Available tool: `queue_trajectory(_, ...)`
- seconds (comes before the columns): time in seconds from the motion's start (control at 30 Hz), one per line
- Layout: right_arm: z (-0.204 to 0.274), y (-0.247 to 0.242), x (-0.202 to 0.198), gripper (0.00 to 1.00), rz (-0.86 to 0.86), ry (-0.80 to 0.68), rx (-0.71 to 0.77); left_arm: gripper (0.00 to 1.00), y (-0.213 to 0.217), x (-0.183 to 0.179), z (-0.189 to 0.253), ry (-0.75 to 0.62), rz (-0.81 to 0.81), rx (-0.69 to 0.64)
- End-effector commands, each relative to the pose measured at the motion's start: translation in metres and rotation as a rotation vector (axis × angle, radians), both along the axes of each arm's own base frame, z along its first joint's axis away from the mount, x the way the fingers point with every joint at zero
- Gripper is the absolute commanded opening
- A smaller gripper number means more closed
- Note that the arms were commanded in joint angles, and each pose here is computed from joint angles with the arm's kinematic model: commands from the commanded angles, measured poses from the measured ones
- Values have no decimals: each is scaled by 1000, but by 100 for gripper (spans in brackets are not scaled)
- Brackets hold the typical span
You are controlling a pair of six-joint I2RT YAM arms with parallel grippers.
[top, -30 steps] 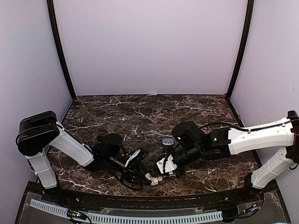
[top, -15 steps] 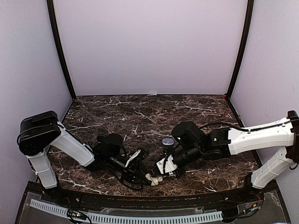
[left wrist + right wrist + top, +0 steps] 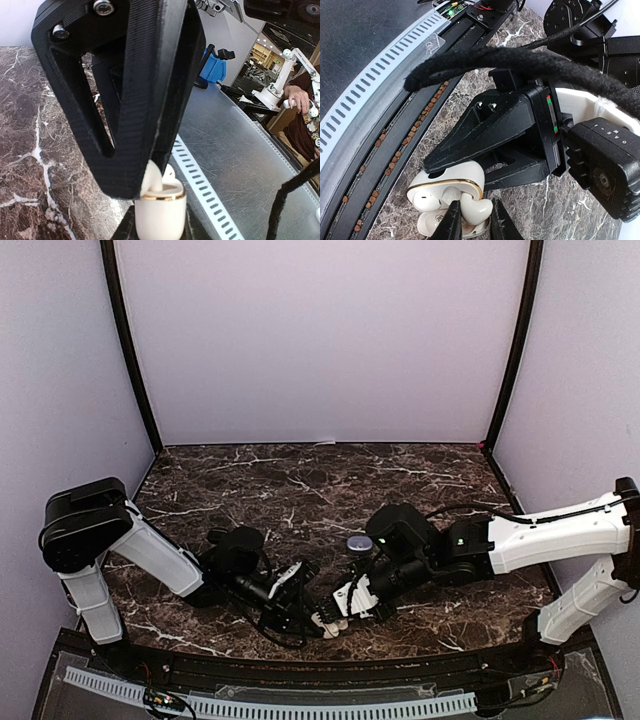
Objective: Insert the wireless bluetooth earbuds into the charging case
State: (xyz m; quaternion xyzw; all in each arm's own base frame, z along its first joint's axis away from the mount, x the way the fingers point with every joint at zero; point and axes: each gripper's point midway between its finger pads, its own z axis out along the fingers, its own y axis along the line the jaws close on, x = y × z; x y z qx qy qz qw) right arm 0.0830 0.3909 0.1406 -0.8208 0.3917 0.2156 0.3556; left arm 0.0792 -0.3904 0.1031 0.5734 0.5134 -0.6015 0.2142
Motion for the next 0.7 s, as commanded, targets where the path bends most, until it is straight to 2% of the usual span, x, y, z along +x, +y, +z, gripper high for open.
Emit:
queue_trajectory(0.0,15,9,-1,19,-8,-12,53,3,-7,8,10,-63,37,-29)
queue_trajectory(0.2,13,9,0,18,-24,-6,49,3,-8,10,12,-88,54,-31)
queue_trajectory(0.4,15,9,-2,18,3,-26,58,3,-7,3,14,-58,2,-42)
queue_trajectory(0.67,13,8,-9,17,41,-163,49,2,-2,-14,22,54,-145,-48)
